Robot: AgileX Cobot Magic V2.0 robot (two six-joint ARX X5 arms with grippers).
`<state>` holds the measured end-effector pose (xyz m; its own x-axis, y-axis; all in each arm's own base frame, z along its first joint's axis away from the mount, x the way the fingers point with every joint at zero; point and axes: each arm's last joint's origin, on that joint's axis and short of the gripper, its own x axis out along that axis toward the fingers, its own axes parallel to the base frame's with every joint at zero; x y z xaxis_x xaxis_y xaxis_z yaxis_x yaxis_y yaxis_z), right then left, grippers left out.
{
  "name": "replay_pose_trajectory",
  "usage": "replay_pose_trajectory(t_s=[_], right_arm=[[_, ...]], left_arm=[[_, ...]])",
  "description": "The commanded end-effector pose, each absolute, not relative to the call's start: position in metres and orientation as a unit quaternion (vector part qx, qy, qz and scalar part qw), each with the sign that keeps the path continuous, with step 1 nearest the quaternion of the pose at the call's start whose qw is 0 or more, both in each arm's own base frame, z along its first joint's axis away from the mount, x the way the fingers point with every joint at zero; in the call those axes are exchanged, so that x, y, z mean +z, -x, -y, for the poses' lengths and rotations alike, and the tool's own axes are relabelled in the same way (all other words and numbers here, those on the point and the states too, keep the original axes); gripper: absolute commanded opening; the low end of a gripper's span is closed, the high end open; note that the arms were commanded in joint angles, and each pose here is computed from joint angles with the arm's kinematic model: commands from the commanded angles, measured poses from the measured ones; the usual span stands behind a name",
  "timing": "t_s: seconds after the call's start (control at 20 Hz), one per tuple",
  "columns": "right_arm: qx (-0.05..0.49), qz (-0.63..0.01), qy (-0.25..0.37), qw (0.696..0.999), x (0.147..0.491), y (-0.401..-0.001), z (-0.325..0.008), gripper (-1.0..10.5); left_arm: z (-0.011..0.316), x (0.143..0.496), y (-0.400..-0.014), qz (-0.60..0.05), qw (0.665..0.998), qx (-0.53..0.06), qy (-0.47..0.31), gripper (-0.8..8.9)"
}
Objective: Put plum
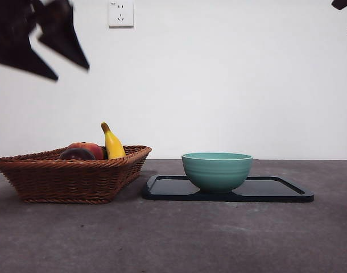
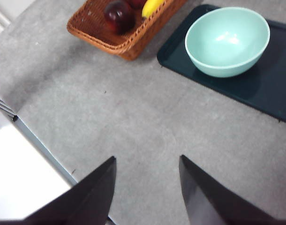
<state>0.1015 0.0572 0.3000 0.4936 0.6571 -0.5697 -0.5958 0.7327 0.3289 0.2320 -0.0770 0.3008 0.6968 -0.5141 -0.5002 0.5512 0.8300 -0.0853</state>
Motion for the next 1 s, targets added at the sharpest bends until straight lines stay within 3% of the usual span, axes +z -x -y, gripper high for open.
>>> replay_pose_trajectory(t_s=[0.05,0.5,1.0], right_arm=[[0.369,-0.337,-0.039,0.865,0.303,-0.103,-0.059,2.1],[0.369,-0.336,-0.04,0.866,0.303,-0.103,-0.059,2.1],[0.366,-0.339,-0.048,0.865,0.303,-0.103,-0.059,2.1]], left_arm=[[0.077,0.317,-0.211,-0.251,0.906,-0.341,-0.004,4.03],[0.062,0.332,-0.139,-0.29,0.839,-0.459,0.033,4.02],[0.062,0.331,-0.136,-0.294,0.834,-0.466,0.025,4.02]])
